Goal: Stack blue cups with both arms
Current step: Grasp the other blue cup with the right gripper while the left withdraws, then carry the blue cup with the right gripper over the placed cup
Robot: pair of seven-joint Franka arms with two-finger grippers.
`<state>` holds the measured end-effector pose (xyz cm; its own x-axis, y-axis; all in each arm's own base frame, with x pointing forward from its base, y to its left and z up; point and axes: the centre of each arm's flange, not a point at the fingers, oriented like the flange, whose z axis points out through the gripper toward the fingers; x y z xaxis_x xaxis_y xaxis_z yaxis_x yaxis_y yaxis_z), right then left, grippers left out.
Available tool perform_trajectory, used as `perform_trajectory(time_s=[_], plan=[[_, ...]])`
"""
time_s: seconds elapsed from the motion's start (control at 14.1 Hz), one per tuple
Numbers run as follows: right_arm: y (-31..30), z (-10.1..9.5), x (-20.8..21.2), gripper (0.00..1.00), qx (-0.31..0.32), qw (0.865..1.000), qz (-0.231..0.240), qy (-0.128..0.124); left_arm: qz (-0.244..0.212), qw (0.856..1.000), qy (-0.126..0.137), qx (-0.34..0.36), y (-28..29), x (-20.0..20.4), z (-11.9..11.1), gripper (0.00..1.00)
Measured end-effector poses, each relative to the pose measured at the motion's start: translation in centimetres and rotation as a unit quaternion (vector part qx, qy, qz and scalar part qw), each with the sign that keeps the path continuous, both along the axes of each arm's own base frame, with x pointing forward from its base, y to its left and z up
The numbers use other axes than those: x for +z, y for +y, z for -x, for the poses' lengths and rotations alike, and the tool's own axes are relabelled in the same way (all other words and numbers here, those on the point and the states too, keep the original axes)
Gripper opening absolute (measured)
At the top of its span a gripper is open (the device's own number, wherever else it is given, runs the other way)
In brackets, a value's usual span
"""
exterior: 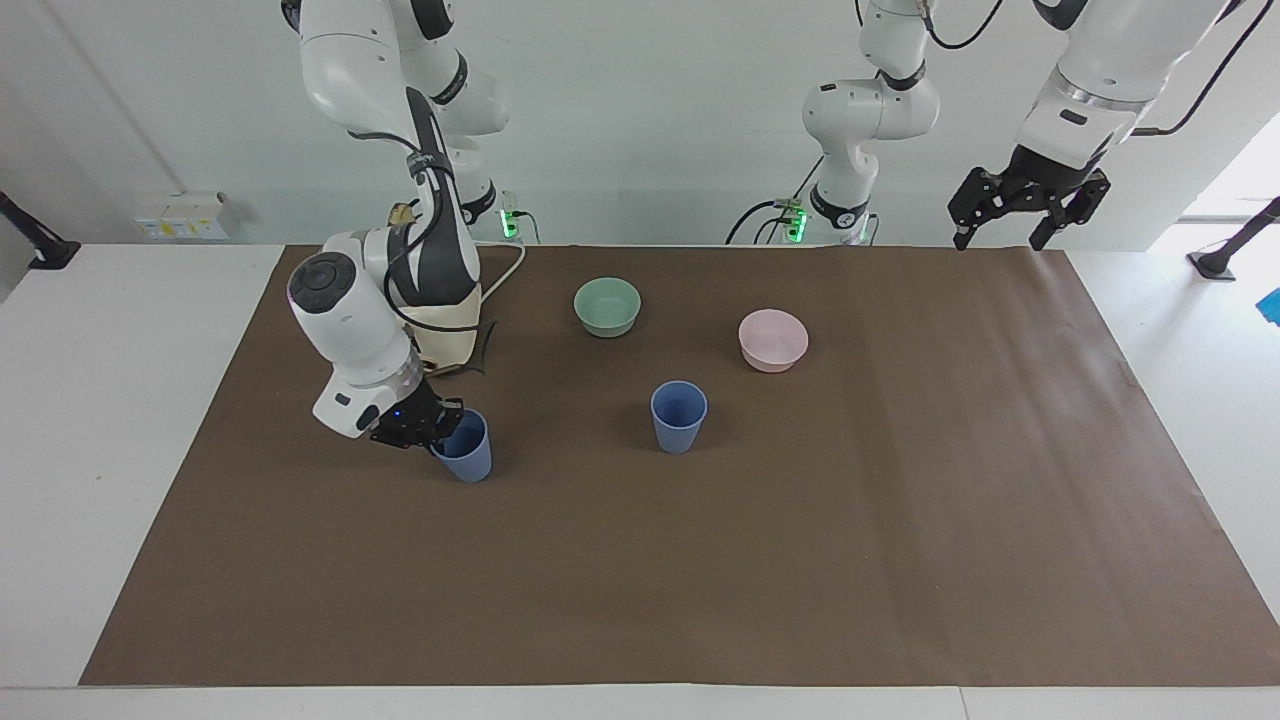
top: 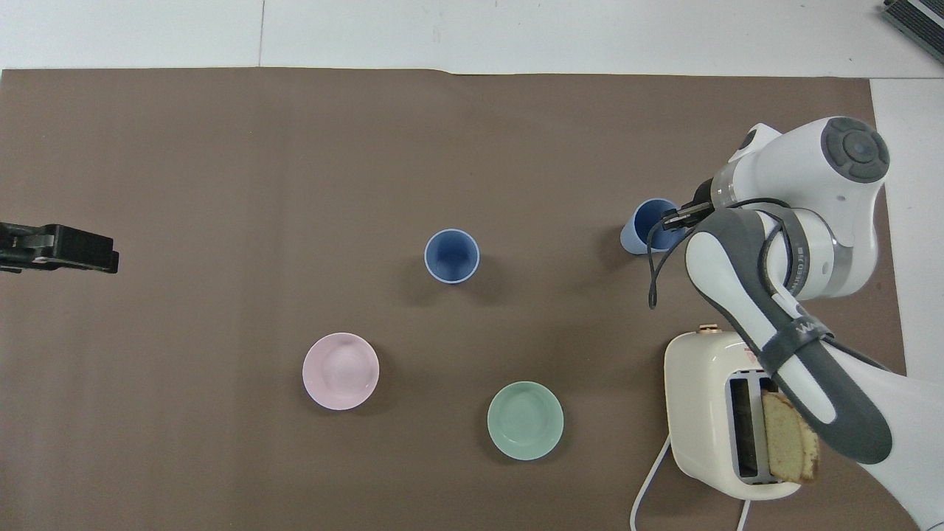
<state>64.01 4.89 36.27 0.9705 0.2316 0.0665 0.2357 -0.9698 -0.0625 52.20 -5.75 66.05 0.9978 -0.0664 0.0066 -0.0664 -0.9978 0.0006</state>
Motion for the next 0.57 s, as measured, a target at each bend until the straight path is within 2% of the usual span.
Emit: perform_trajectory(time_s=[0.28, 0.57], plan=[[1.2, -1.3, 3.9, 0.05, 0.005, 1.000, -0.006, -0.025, 0.000, 1.000, 0.000, 0.000, 0.0, 0.0, 0.0, 1.00], [5.2, -1.4, 10.0, 0.05, -0.020, 1.000, -0.016, -0.018, 0.000, 1.000, -0.001, 0.000, 0.0, 0.1, 0.0, 1.00]])
